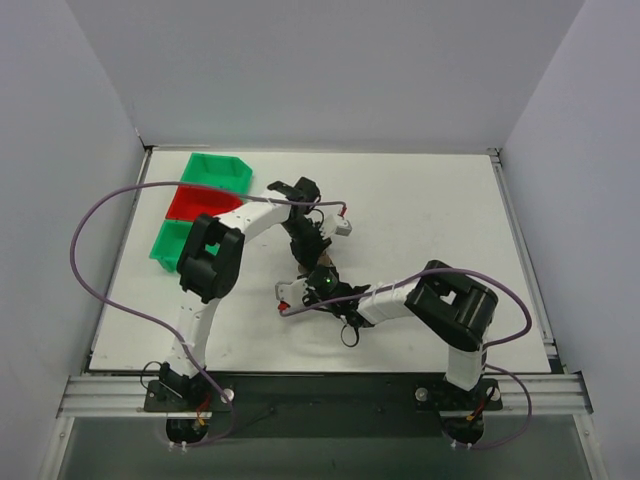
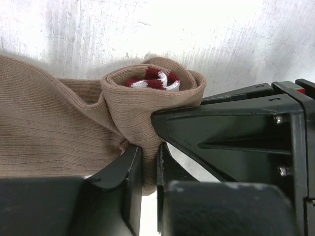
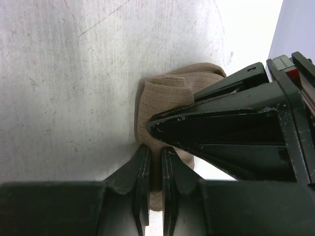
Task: Roll the socks
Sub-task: Roll the sock at the center of the board.
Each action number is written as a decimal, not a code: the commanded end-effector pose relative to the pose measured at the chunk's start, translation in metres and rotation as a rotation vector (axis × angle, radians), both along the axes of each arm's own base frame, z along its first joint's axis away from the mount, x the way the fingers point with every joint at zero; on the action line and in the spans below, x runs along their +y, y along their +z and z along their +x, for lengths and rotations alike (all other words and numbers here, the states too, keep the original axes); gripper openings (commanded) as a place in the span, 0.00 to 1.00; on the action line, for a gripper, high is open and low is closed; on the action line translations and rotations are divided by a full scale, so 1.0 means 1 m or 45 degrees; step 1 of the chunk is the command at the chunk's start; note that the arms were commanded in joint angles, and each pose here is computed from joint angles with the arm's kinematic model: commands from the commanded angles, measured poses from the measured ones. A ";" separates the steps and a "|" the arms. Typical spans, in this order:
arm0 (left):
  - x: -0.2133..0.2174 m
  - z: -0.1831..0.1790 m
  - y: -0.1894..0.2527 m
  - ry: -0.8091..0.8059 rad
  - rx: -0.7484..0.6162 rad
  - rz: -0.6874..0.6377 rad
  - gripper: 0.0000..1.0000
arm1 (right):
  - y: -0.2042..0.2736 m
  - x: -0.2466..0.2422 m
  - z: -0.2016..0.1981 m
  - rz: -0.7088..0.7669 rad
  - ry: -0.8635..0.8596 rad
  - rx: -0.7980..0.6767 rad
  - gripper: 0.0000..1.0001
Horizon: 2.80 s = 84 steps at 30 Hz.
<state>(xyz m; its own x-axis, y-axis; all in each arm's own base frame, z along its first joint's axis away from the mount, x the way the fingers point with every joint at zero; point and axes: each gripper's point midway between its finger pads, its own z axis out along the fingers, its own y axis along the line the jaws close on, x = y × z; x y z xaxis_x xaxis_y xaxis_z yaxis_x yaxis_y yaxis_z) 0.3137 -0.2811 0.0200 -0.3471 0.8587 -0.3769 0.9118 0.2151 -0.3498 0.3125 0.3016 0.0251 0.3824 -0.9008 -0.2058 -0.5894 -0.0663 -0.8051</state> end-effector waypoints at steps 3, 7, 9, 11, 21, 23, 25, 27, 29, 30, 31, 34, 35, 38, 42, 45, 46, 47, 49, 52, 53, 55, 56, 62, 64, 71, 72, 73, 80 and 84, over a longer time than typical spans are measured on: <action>0.048 -0.047 -0.082 -0.126 0.143 0.373 0.20 | -0.041 -0.016 -0.019 -0.104 0.012 0.220 0.00; 0.047 -0.046 -0.081 -0.127 0.138 0.370 0.32 | -0.041 -0.016 -0.019 -0.097 0.008 0.229 0.00; 0.047 -0.046 -0.079 -0.130 0.126 0.360 0.39 | -0.042 -0.016 -0.020 -0.100 0.009 0.241 0.00; 0.046 -0.044 -0.076 -0.128 0.105 0.353 0.49 | -0.042 -0.017 -0.019 -0.097 0.006 0.240 0.00; 0.038 -0.044 -0.060 -0.149 0.068 0.266 0.57 | -0.036 -0.016 -0.016 -0.063 -0.012 0.237 0.00; 0.037 -0.044 -0.057 -0.151 0.066 0.252 0.56 | -0.035 -0.016 -0.015 -0.058 -0.016 0.233 0.00; 0.036 -0.042 -0.054 -0.146 0.046 0.242 0.54 | -0.034 -0.015 -0.016 -0.050 -0.014 0.236 0.00; 0.035 -0.037 -0.045 -0.143 0.012 0.223 0.57 | -0.033 -0.015 -0.015 -0.046 -0.017 0.238 0.00; 0.033 -0.031 -0.034 -0.128 -0.024 0.193 0.63 | -0.033 -0.015 -0.016 -0.046 -0.018 0.243 0.00; 0.032 -0.031 -0.030 -0.129 -0.029 0.176 0.65 | -0.032 -0.014 -0.015 -0.044 -0.015 0.242 0.00; 0.032 -0.030 -0.028 -0.130 -0.038 0.168 0.67 | -0.033 -0.015 -0.016 -0.046 -0.017 0.245 0.00; 0.026 -0.031 -0.016 -0.137 -0.057 0.111 0.70 | -0.033 -0.014 -0.016 -0.040 -0.019 0.254 0.00; 0.023 -0.030 -0.009 -0.136 -0.075 0.079 0.71 | -0.033 -0.015 -0.016 -0.043 -0.022 0.254 0.00; 0.017 -0.034 0.004 -0.155 -0.093 -0.006 0.72 | -0.034 -0.015 -0.016 -0.041 -0.024 0.263 0.00; 0.010 -0.033 0.025 -0.160 -0.126 -0.131 0.73 | -0.032 -0.014 -0.015 -0.034 -0.032 0.262 0.00; 0.008 -0.031 0.045 -0.165 -0.158 -0.222 0.73 | -0.028 -0.012 -0.013 -0.015 -0.039 0.263 0.00; 0.008 -0.030 0.055 -0.170 -0.184 -0.253 0.73 | -0.028 -0.012 -0.014 -0.010 -0.039 0.271 0.00; 0.008 -0.028 0.061 -0.159 -0.185 -0.296 0.73 | -0.026 -0.012 -0.013 -0.005 -0.041 0.271 0.00; 0.008 -0.026 0.074 -0.152 -0.204 -0.352 0.73 | -0.025 -0.011 -0.013 0.001 -0.039 0.272 0.00; 0.011 -0.024 0.093 -0.149 -0.242 -0.413 0.73 | -0.022 -0.011 -0.013 0.013 -0.045 0.285 0.00; 0.012 -0.023 0.101 -0.148 -0.277 -0.431 0.73 | -0.022 -0.011 -0.013 0.015 -0.047 0.296 0.00; 0.020 -0.016 0.112 -0.111 -0.327 -0.446 0.73 | -0.022 -0.011 -0.014 0.009 -0.050 0.320 0.00; 0.023 -0.012 0.115 -0.095 -0.354 -0.451 0.73 | -0.021 -0.011 -0.015 0.021 -0.054 0.343 0.00; 0.068 -0.001 0.120 0.028 -0.404 -0.479 0.73 | -0.025 -0.007 -0.026 -0.017 -0.080 0.607 0.00; 0.085 -0.004 0.119 0.063 -0.403 -0.504 0.72 | -0.020 -0.008 -0.028 -0.021 -0.128 0.712 0.00; 0.117 -0.026 0.094 0.062 -0.496 -0.477 0.72 | -0.011 0.000 -0.029 0.052 -0.259 1.035 0.00; 0.118 -0.028 0.091 0.056 -0.512 -0.477 0.72 | -0.011 -0.004 -0.034 0.037 -0.285 1.094 0.00; 0.118 -0.027 0.092 0.040 -0.562 -0.481 0.72 | -0.010 -0.003 -0.035 0.068 -0.307 1.160 0.00; 0.118 -0.043 0.048 -0.032 -0.757 -0.317 0.70 | -0.006 0.001 -0.045 0.162 -0.402 1.527 0.00; 0.102 -0.045 0.043 -0.094 -0.892 -0.285 0.70 | 0.009 0.010 -0.041 0.207 -0.411 1.690 0.00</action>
<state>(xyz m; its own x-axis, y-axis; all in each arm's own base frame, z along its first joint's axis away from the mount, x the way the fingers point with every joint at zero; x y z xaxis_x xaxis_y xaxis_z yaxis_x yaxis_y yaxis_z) 0.2863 -0.1552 0.0800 -0.1181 0.6833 -0.7206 0.9395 0.3119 0.1417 0.2868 0.3105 0.0236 -0.0969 -0.9140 -0.3941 -0.9946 0.0736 0.0737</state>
